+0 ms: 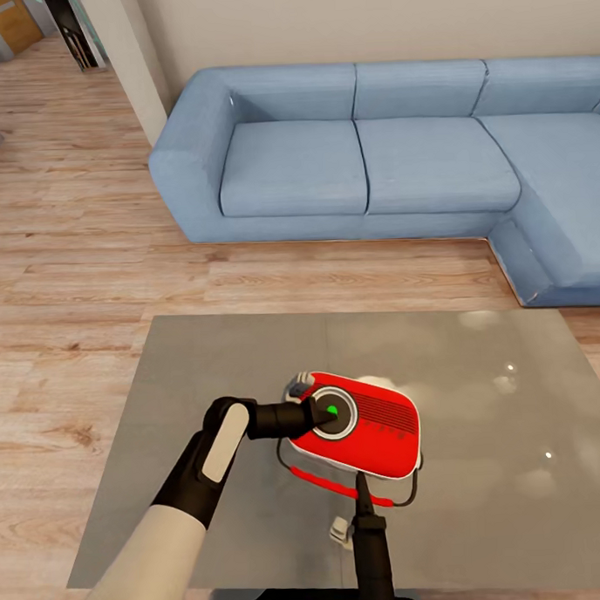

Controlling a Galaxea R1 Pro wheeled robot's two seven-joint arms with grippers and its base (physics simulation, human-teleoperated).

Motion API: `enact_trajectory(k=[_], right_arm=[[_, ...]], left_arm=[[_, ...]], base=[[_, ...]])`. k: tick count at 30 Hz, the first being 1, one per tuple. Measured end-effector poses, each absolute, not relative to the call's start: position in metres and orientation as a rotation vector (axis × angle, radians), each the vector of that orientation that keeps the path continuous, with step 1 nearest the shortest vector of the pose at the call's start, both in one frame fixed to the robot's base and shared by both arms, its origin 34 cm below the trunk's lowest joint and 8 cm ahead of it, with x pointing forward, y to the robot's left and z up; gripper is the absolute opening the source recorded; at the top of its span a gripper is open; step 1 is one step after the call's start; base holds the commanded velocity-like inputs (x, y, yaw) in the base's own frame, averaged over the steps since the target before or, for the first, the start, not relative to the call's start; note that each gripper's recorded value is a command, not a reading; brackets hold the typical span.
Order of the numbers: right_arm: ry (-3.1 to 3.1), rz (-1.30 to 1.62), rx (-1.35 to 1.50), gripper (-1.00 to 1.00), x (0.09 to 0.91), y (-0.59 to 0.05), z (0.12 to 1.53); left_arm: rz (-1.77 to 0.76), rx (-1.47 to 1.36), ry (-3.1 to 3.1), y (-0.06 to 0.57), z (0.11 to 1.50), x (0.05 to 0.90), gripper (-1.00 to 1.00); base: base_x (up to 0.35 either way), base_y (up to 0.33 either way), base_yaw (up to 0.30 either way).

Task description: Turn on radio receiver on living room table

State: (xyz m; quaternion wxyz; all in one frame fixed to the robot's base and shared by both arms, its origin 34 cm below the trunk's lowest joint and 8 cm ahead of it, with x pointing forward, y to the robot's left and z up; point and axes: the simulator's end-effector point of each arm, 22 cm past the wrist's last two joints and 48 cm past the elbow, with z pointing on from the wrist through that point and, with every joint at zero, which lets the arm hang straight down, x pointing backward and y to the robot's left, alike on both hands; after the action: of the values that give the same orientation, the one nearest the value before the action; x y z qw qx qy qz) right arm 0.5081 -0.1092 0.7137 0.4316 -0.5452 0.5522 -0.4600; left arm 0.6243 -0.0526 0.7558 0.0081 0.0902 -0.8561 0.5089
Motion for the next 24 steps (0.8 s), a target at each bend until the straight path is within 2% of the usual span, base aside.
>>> enact_trajectory(k=[16, 19, 20, 24], right_arm=[[1.342, -1.176, -1.331, -1.0, 0.51, -0.111, 0.723], [1.377, -1.168, -1.352, -1.0, 0.509, -0.118, 0.714], [1.419, -1.136, -1.39, -1.0, 0.506, -0.12, 0.701], [1.502, -1.142, -1.412, -1.0, 0.51, -0.142, 0.686]], left_arm=[[1.657, 0.266, -2.68, -0.058, 0.773, 0.635, -1.0], [1.777, 0.251, -2.684, -0.061, 0.806, 0.655, -1.0], [1.938, 0.252, -2.647, -0.065, 0.846, 0.673, -1.0], [2.004, 0.222, -2.668, -0.065, 0.867, 0.684, -1.0]], base=[[0.0, 0.0, 0.0], [0.0, 0.0, 0.0], [0.0, 0.0, 0.0], [0.0, 0.0, 0.0]])
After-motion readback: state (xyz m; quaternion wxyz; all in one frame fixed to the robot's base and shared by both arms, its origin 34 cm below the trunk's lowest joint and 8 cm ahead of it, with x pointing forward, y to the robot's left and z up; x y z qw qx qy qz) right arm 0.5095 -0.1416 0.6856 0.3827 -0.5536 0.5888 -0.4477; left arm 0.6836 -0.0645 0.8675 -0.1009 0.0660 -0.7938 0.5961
